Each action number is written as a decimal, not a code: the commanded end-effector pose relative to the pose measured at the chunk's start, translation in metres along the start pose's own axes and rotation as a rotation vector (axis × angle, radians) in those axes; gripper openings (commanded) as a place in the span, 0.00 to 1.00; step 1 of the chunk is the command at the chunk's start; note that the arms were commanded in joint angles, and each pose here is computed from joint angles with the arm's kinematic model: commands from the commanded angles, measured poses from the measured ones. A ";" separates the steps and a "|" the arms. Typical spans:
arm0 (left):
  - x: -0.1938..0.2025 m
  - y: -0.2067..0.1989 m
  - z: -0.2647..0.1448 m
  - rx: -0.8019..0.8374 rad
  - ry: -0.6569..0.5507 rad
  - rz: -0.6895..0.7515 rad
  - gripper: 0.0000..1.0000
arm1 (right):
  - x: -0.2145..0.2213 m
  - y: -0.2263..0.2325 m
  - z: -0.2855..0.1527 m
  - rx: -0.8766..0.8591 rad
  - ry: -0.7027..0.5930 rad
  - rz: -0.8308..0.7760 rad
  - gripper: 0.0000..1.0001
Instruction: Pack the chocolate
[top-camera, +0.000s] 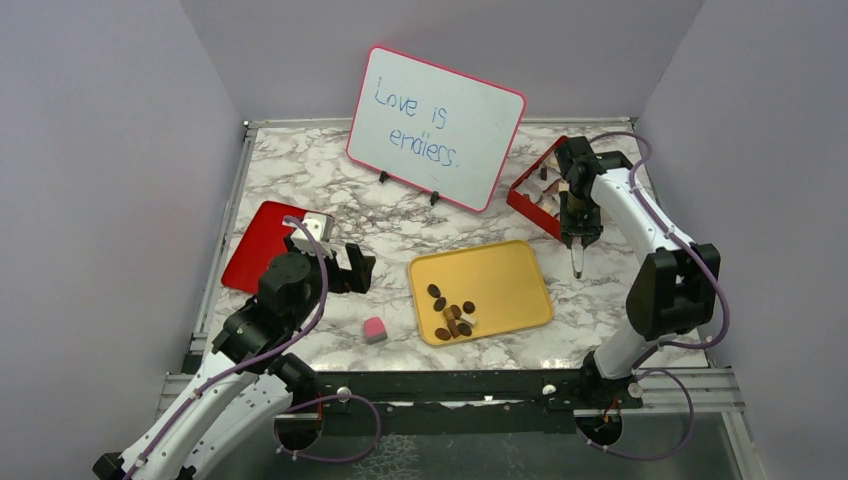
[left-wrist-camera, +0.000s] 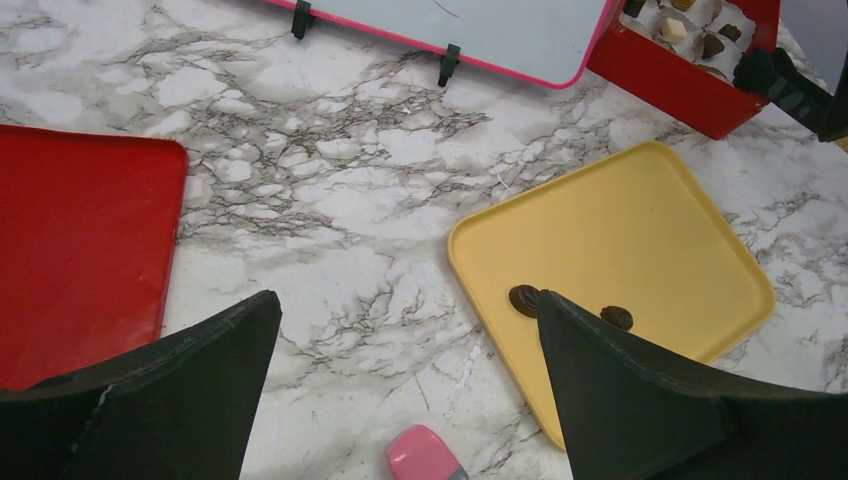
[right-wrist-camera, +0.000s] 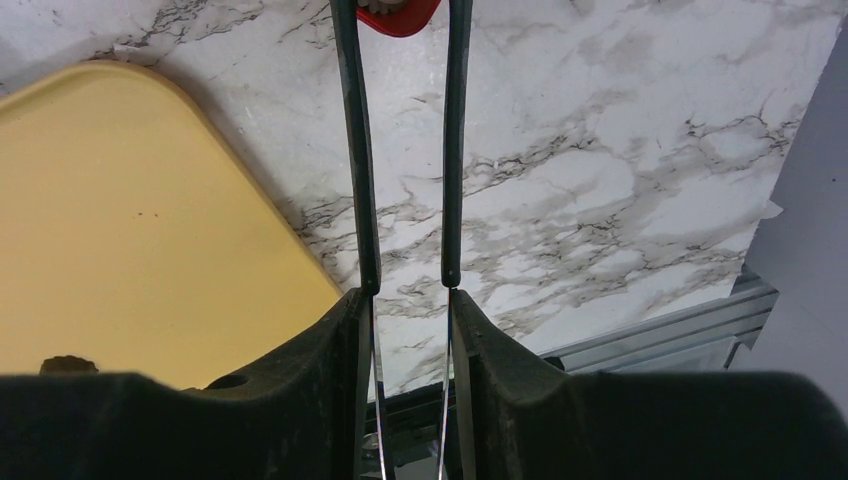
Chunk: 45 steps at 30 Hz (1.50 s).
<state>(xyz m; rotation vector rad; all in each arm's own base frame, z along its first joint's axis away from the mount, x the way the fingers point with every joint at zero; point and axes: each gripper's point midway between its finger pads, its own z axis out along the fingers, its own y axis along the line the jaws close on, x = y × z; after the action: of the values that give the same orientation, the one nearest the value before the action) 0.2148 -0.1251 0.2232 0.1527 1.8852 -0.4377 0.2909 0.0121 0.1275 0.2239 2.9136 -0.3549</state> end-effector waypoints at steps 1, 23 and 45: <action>-0.006 -0.004 0.000 0.026 -0.032 0.004 0.99 | -0.008 -0.014 -0.025 0.020 -0.065 0.019 0.37; -0.005 -0.005 0.000 0.031 -0.027 0.004 0.99 | -0.018 -0.024 -0.025 0.068 -0.230 0.247 0.36; -0.006 -0.005 -0.001 0.031 -0.033 0.004 0.99 | 0.009 -0.052 0.027 0.184 -0.313 0.551 0.38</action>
<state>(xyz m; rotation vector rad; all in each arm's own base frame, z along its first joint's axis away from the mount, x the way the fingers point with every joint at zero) 0.2142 -0.1246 0.2246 0.1509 1.8781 -0.4410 0.2603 -0.0307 0.1237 0.8437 2.4534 -0.5013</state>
